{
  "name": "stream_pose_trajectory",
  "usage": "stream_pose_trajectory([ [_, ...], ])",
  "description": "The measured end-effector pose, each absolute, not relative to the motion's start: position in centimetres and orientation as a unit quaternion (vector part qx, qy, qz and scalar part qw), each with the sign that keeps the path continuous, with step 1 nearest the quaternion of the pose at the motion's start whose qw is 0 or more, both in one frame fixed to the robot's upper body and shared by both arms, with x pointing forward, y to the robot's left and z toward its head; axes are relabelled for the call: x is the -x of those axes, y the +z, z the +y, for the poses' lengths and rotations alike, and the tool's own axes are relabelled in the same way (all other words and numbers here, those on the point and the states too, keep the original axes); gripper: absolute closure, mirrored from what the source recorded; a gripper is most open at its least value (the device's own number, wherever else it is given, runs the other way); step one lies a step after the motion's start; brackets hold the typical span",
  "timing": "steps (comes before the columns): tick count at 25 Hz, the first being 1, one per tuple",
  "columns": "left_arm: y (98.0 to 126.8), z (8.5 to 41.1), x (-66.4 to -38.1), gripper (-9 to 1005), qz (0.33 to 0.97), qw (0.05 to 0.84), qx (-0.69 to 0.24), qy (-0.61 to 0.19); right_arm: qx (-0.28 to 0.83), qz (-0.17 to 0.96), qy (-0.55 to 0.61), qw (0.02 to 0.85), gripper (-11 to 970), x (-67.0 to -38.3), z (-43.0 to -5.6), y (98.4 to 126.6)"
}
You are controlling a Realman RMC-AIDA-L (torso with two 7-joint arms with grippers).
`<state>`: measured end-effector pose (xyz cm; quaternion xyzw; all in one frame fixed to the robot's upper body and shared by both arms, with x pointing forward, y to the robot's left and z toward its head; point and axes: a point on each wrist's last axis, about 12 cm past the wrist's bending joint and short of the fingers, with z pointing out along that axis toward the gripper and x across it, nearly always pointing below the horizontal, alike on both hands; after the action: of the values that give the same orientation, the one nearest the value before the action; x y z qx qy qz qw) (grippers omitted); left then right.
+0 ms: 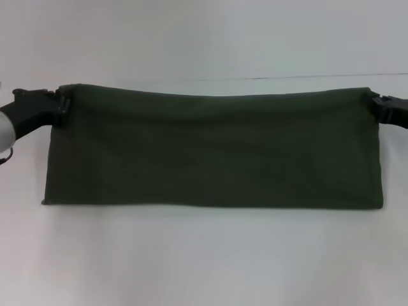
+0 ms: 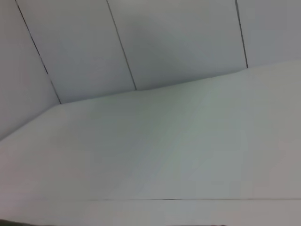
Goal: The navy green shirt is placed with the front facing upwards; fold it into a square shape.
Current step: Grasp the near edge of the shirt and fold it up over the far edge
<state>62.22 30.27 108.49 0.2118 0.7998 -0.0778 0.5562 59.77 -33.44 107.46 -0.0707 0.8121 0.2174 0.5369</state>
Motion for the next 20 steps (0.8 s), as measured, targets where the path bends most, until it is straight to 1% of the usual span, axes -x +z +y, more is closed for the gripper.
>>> stream_pose_trajectory([
  [6, 109.0, 29.7, -63.5, 927, 0.801, 0.561, -0.200, -0.055, 0.067, 0.817, 0.203, 0.535, 905, -61.5, -32.1, 107.7],
  [10, 108.8, 29.0, -64.3, 928, 0.809, 0.552, -0.198, -0.036, 0.063, 0.821, 0.187, 0.535, 904, -62.6, -31.6, 108.0],
  [20, 108.2, 27.1, -65.3, 928, 0.821, 0.533, -0.203, -0.013, 0.082, 0.837, 0.153, 0.520, 903, -64.2, -29.7, 107.7],
])
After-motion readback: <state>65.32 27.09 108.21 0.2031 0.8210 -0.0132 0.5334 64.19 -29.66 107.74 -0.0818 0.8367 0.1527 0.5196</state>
